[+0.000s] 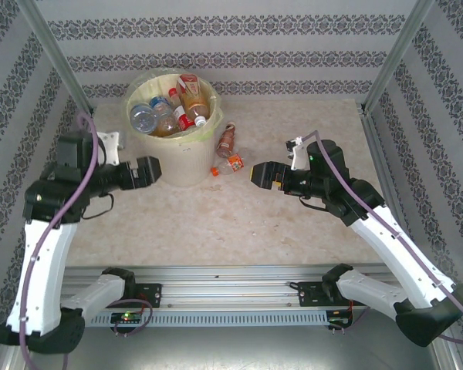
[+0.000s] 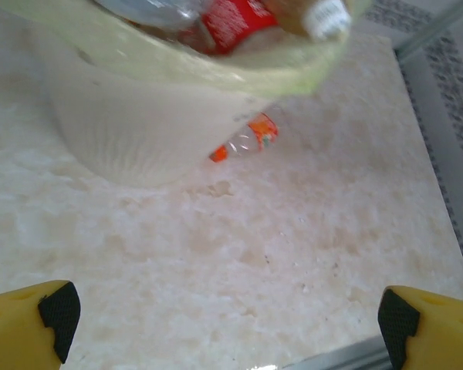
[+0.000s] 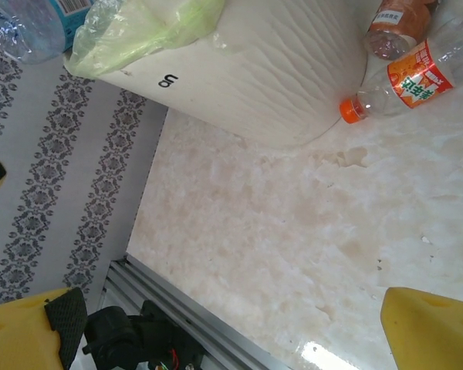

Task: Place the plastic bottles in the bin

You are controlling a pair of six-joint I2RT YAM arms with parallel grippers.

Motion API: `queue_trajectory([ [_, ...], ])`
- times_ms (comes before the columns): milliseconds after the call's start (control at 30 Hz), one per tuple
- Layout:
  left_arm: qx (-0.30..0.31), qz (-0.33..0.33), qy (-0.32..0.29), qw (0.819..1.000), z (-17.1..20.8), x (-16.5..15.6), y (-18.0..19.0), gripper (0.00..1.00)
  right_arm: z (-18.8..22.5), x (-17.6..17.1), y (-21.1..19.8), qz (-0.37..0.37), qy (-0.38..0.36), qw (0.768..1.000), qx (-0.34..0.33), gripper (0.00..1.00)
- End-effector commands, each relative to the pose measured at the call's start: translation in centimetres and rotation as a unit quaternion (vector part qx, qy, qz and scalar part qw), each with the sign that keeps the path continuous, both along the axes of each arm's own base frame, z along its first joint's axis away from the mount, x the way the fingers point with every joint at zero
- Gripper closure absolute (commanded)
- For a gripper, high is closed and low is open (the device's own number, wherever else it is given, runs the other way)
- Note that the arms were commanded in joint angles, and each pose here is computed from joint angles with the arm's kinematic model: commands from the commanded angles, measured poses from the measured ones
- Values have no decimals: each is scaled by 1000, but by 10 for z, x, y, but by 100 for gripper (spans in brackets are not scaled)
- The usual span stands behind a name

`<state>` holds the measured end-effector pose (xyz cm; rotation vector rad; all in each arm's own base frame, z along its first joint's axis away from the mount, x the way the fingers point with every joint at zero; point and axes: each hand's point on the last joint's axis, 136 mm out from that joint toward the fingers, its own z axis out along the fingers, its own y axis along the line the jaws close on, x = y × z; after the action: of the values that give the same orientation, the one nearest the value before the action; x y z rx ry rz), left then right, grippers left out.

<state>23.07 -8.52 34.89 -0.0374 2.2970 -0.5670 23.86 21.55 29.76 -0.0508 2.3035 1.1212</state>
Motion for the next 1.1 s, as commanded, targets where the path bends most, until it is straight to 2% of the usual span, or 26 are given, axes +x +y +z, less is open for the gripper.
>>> queue_trajectory([
  [0, 7, -30, -63, 998, 8, 0, -18, 0, 6, 1, -1, 8, -15, 1000, -3, 2],
  [267, 66, -107, -70, 990, -25, 0, -75, 0, -5, 0, -23, -32, -9, 999, -32, 2],
  [500, 144, -211, -88, 963, -48, 14, -159, 0, -8, -5, -49, -70, -25, 997, -38, 2],
  [767, 188, -289, -82, 935, -82, 48, -229, 0, -18, -13, -98, -158, -20, 984, -84, 2],
  [933, 213, -331, -52, 918, -114, 69, -263, 0, -20, -16, -105, -173, -17, 982, -73, 2],
  [1067, 235, -345, -30, 908, -139, 92, -276, 1, -20, -18, -108, -176, -17, 981, -72, 2],
])
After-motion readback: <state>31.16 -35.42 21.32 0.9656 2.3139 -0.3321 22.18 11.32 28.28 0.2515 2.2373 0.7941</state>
